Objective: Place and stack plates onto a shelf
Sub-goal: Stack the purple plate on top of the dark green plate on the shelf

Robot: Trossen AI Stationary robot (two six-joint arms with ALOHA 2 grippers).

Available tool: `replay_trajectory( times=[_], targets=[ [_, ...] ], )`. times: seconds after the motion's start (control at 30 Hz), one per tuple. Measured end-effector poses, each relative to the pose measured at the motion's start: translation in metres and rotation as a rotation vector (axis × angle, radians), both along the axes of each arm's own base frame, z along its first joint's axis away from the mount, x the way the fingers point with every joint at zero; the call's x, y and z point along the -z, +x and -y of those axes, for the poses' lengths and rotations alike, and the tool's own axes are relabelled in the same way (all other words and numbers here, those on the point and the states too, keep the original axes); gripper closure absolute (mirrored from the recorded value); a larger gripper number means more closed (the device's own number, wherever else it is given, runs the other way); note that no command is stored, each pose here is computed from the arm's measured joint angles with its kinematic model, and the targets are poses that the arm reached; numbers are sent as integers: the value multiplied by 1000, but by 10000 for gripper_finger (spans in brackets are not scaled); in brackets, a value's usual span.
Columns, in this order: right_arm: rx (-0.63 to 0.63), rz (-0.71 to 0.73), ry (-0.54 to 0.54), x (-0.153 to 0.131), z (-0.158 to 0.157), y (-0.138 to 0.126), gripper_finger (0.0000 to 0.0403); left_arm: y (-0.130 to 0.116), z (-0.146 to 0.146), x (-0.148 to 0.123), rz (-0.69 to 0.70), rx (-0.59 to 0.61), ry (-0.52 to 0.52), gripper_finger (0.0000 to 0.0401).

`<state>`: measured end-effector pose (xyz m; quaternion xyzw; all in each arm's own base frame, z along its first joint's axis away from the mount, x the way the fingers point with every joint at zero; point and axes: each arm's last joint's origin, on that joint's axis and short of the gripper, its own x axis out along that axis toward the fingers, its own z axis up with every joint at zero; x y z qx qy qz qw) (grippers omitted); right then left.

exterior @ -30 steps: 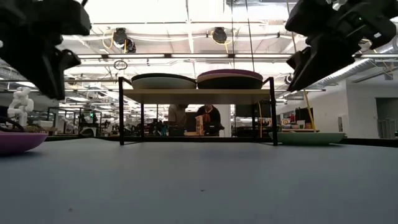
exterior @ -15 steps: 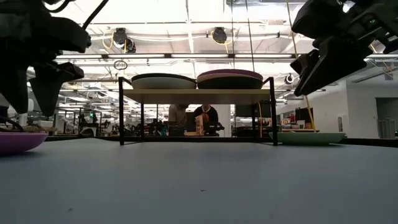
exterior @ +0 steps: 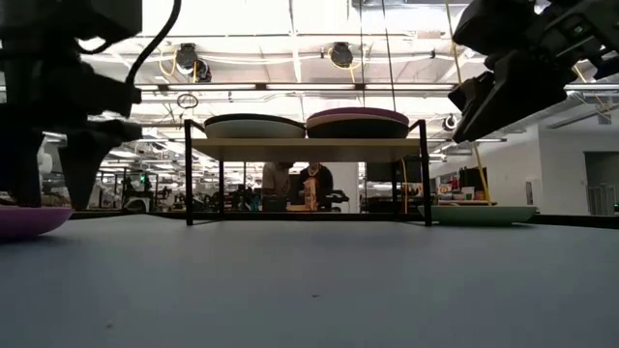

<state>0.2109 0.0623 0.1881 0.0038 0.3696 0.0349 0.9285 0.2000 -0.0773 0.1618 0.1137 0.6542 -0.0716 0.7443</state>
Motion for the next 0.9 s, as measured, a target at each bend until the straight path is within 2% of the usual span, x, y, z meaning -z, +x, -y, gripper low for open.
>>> replay_trajectory(
  times=[0.13, 0.23, 0.47, 0.53, 0.7, 0.9],
  targets=[
    [0, 1, 0, 0, 0, 0, 303, 2, 1, 8, -42, 54, 23, 192],
    [0, 1, 0, 0, 0, 0, 303, 4, 2, 13, -54, 97, 31, 217],
    [0, 0, 1, 0, 0, 0, 303, 8, 3, 13, -31, 168, 23, 354],
    [0, 0, 0, 0, 0, 0, 303, 8, 3, 12, -32, 174, 20, 382],
    [2, 4, 1, 0, 0, 0, 303, 13, 5, 3, -26, 168, 33, 387],
    [5, 21, 3, -1, 0, 1, 303, 31, 2, -33, 121, 100, 78, 391]
  ],
)
